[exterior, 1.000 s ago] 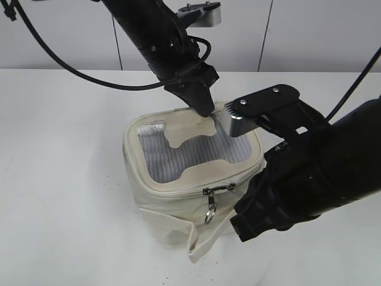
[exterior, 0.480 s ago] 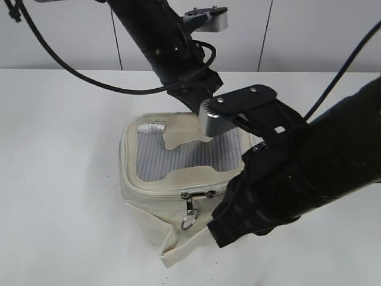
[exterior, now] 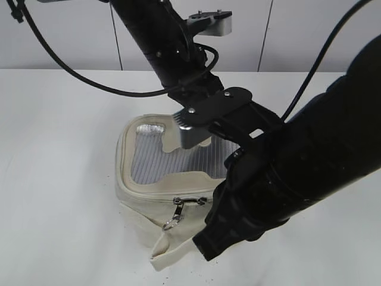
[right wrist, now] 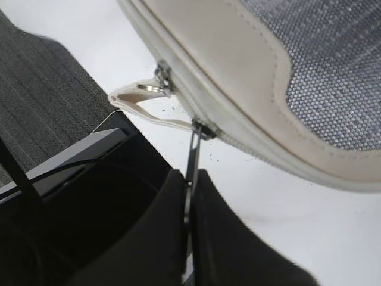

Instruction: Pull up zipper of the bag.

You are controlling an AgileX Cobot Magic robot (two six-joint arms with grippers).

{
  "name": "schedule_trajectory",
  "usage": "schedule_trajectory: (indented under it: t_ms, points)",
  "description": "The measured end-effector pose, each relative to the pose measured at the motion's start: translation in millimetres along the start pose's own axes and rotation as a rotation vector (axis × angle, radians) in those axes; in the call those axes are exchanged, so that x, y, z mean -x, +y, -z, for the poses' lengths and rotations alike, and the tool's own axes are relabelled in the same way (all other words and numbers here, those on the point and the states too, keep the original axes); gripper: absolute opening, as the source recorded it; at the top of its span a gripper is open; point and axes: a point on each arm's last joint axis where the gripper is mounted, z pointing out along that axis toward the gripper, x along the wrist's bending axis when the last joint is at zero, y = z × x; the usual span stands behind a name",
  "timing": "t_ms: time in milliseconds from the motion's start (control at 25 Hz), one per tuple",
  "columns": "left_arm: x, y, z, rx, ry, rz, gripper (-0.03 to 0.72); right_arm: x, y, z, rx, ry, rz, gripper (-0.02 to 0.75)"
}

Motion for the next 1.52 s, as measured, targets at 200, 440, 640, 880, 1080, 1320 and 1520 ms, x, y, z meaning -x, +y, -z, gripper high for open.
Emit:
schedule_trajectory:
  t_ms: [200,440,640,880,1080,1320,1520]
  points:
    - [-0.3,0.0,0.0,0.000,0.003,-0.001,0.036,-2.8,3.5,2.3,-0.002,-0.001,0.016,0.006]
    - [-0.7,0.7,0.0,0.008,0.008,0.000,0.058,-7.3,6.1,4.6,0.012,0.020,0.010,0.117]
    - [1.7,5.5,12.8,0.069,0.025,0.008,0.284,-11.3,8.0,7.2,0.030,0.044,-0.022,0.469]
    - [15.5,3.3,49.3,0.108,0.069,-0.035,0.395,0.6,7.4,20.4,0.033,-0.030,-0.060,0.630]
    - [20.1,-3.4,88.4,0.148,0.179,-0.026,0.401,36.8,5.6,41.9,0.051,-0.123,-0.163,0.615]
    - [8.2,-20.2,129.9,0.150,0.363,0.078,0.402,93.9,-4.1,69.6,0.023,-0.269,-0.315,0.596]
    - [0.0,-34.5,165.0,0.195,0.510,0.201,0.402,125.8,-15.2,87.2,0.012,-0.351,-0.422,0.594]
